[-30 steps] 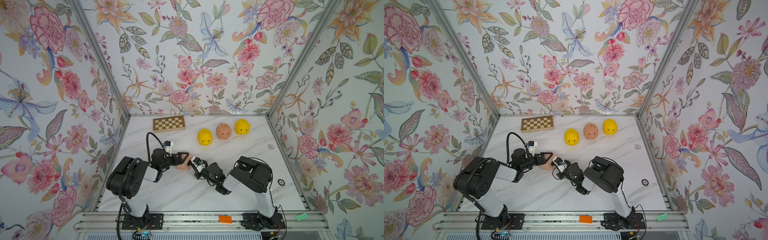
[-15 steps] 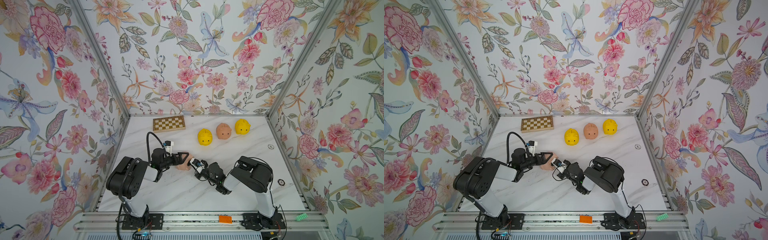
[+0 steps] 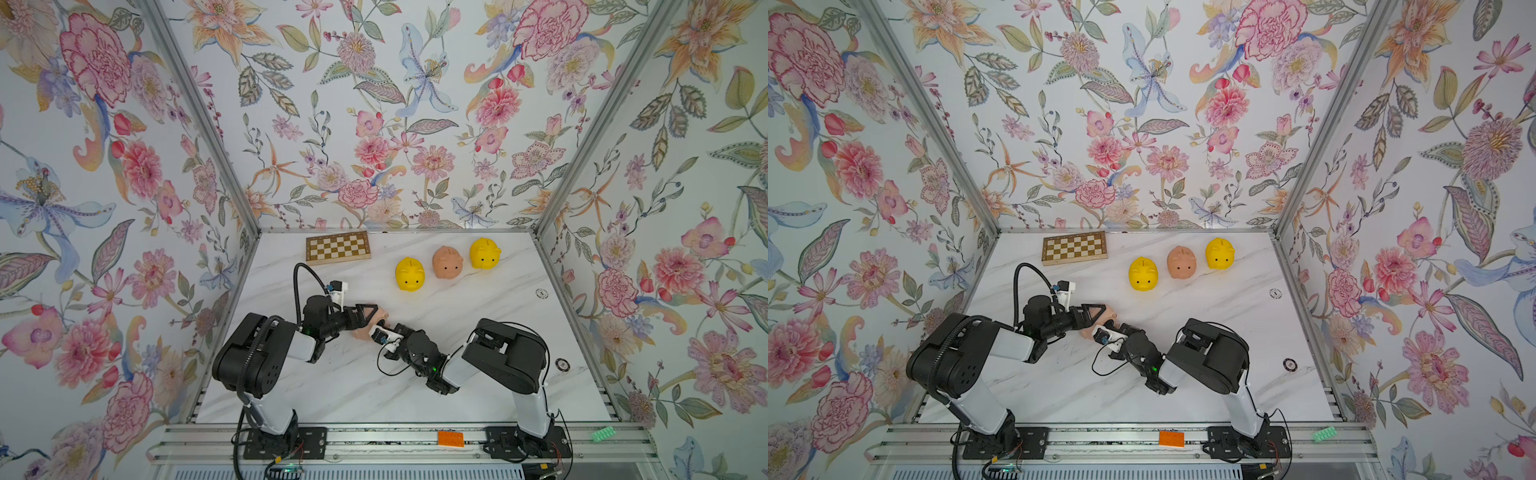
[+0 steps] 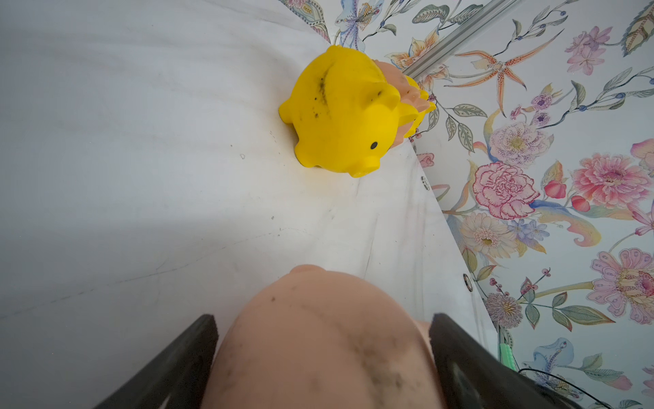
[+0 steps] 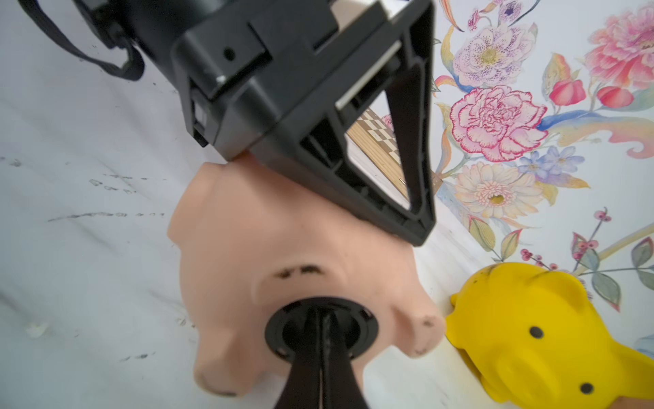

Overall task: Open piggy banks
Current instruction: Open the lid on the piggy bank.

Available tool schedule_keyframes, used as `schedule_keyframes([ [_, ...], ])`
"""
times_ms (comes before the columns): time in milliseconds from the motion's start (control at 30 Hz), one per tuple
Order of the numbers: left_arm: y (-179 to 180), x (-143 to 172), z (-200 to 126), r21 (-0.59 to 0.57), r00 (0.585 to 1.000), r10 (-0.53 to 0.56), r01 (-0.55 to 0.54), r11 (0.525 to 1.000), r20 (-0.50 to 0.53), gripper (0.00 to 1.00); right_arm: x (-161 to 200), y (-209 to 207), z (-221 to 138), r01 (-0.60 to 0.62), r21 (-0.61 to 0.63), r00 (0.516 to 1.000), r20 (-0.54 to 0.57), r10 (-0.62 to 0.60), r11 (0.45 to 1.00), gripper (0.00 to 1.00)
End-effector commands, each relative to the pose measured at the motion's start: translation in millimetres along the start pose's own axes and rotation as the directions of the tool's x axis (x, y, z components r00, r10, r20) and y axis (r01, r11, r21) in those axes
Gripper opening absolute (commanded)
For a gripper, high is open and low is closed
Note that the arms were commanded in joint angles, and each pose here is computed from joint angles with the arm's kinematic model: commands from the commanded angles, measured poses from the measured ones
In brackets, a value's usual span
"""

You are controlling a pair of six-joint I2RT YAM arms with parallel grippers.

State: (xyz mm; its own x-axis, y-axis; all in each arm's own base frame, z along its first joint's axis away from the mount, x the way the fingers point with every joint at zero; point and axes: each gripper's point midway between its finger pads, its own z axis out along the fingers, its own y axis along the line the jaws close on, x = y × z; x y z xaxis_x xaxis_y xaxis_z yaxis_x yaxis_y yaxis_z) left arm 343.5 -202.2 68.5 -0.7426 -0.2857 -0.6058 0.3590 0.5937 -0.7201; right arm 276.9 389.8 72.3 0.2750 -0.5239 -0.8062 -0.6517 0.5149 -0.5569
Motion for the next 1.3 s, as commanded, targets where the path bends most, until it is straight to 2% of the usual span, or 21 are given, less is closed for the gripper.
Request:
schedule_keyframes([
  [0, 58, 115, -18, -0.261, 0.924, -0.220, 0.139, 0.955, -0.313, 0.94, -8, 7, 10, 0.115, 0.020, 0.993, -0.002, -0.115, 0.993, 0.00],
  [167, 60, 114, -18, -0.271, 0.925, -0.220, 0.136, 0.953, -0.309, 0.94, -13, 15, 9, 0.167, 0.010, 0.986, 0.016, -0.167, 0.986, 0.00],
  [500, 66, 111, -21, -0.311, 0.932, -0.214, 0.119, 0.943, -0.292, 0.94, -21, 9, -7, 0.118, 0.035, 0.991, 0.064, -0.120, 0.992, 0.00],
  [800, 68, 111, -23, -0.318, 0.933, -0.213, 0.117, 0.941, -0.289, 0.94, -14, 4, -24, 0.037, 0.049, 0.996, 0.075, -0.040, 0.998, 0.00],
  [1133, 67, 110, -23, -0.317, 0.934, -0.212, 0.117, 0.941, -0.286, 0.94, -10, -10, -42, -0.106, 0.046, 0.989, 0.109, 0.101, 0.993, 0.00],
  [1267, 67, 108, -24, -0.320, 0.937, -0.209, 0.114, 0.940, -0.279, 0.95, -9, -15, -50, -0.185, 0.015, 0.979, 0.091, 0.183, 0.983, 0.00],
])
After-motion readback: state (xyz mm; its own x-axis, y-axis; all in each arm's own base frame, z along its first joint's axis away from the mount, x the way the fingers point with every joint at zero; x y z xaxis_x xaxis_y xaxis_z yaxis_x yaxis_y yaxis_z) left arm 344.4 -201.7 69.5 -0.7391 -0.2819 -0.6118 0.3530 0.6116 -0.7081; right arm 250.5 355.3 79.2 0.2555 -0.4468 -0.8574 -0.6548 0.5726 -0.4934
